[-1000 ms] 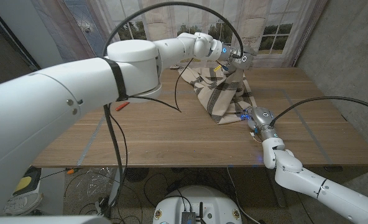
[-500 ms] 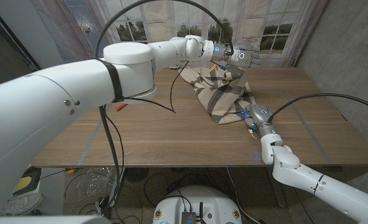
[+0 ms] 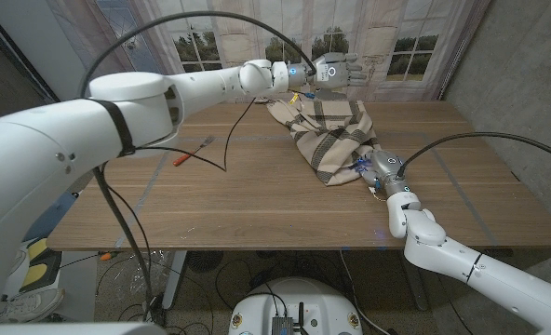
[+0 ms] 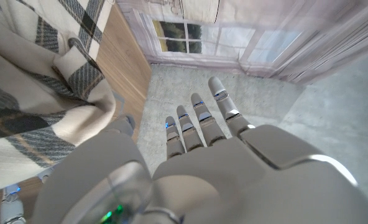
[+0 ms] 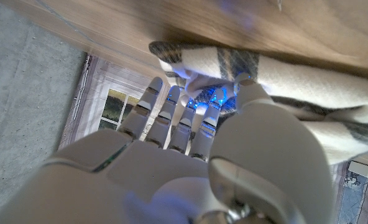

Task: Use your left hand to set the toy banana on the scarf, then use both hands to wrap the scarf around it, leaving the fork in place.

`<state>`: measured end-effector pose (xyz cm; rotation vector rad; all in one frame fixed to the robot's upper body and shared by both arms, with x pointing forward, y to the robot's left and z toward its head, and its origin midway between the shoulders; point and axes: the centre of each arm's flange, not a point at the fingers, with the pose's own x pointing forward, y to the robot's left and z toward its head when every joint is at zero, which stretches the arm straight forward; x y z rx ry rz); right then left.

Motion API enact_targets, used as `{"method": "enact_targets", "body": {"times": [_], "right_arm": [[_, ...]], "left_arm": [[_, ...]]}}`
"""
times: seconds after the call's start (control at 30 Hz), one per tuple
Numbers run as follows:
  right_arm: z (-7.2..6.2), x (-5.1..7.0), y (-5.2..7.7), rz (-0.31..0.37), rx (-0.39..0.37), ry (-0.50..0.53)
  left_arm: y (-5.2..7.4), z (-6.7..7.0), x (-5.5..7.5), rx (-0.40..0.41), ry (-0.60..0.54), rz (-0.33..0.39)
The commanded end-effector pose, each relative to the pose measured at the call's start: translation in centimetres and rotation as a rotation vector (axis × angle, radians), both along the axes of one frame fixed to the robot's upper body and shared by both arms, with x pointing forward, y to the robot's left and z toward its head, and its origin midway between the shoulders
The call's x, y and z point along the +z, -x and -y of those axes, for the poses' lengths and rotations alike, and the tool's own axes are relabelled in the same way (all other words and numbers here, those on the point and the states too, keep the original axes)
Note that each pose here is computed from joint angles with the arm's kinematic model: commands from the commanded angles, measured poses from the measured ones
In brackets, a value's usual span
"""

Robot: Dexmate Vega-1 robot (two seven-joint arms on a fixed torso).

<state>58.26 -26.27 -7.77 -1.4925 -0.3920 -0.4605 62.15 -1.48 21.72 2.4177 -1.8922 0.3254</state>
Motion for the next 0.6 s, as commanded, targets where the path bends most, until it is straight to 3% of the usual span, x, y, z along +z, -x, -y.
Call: {"method": "enact_targets", "body": {"times": [0.03,0.6], "right_arm": [[-0.4,2.0,0.7,0.023,0.007,-0.023],[-1.2,5.1,2.3,0.152,0.056,-0.074]], "left_arm": [[5.6,-1.1,-1.5,-0.09,0.159,-0.039],[7.4,-7.0,-3.8,0.025,0.43,-0.166]]}}
